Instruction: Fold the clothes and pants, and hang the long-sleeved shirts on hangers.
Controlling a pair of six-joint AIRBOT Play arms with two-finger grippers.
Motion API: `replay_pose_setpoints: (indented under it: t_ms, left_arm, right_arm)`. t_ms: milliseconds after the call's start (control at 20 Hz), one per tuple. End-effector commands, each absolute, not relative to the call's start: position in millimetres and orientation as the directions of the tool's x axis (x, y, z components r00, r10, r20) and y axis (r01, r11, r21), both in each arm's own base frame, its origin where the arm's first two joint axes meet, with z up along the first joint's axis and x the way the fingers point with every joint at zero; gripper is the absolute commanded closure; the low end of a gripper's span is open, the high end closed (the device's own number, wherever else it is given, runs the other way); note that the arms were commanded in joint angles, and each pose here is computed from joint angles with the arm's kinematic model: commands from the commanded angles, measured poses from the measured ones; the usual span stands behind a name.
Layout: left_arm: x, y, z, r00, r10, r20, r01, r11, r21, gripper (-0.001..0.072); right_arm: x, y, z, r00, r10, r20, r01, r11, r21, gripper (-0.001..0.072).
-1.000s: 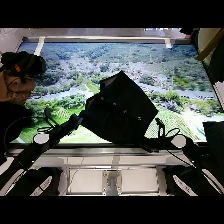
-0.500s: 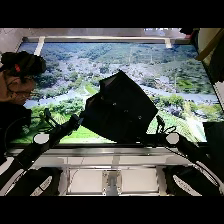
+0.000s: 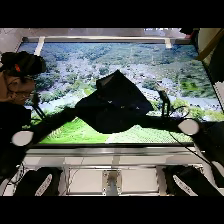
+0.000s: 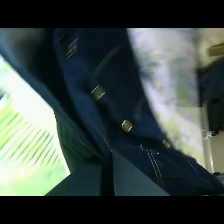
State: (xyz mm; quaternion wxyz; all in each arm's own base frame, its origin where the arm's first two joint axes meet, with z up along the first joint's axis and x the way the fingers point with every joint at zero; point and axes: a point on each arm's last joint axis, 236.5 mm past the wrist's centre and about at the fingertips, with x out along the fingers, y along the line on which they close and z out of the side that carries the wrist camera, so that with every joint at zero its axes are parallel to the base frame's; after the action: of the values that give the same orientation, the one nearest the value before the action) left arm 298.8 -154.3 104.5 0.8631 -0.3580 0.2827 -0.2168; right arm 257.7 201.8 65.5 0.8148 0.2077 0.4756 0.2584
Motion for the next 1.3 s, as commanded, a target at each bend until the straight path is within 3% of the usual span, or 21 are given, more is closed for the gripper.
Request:
replay_pose_setpoints:
  t_ms: [0, 150, 300, 600, 700, 850, 1000, 1250]
  left_arm:
    - [271, -119, 246, 0.850, -0.507, -0.144, 0.363, 0.762, -0.537, 0.0668]
    - [222, -99, 359, 0.906, -0.424, -0.014, 0.401, 0.868, -0.292, 0.0668]
    - [204, -99, 400, 0.910, -0.413, -0.036, 0.400, 0.898, -0.181, 0.0668]
    - [324, -97, 272, 0.755, -0.474, -0.454, 0.356, 0.877, -0.324, 0.0668]
    - [381, -89, 218, 0.721, -0.433, -0.541, 0.303, 0.899, -0.315, 0.0668]
    - [453, -85, 145, 0.704, -0.379, -0.601, 0.222, 0.921, -0.320, 0.0667]
    - [497, -86, 105, 0.733, -0.339, -0.590, 0.169, 0.931, -0.325, 0.0667]
    - [494, -91, 96, 0.708, -0.349, -0.614, 0.190, 0.932, -0.310, 0.0667]
  right_arm:
    - [225, 198, 206, 0.499, 0.679, -0.539, -0.473, 0.734, 0.488, 0.0681]
    - [198, 203, 313, 0.555, 0.761, -0.336, -0.595, 0.645, 0.479, 0.0680]
    - [202, 204, 317, 0.554, 0.757, -0.347, -0.596, 0.652, 0.469, 0.0681]
    - [265, 222, 144, 0.355, 0.671, -0.651, -0.411, 0.737, 0.536, 0.0683]
    - [309, 222, 91, 0.396, 0.623, -0.674, -0.343, 0.782, 0.520, 0.0683]
    - [390, 219, 36, 0.520, 0.537, -0.664, -0.220, 0.835, 0.504, 0.0683]
    - [452, 221, -6, 0.553, 0.481, -0.681, -0.178, 0.866, 0.467, 0.0683]
    - [517, 197, -8, 0.555, 0.464, -0.690, -0.159, 0.874, 0.460, 0.0681]
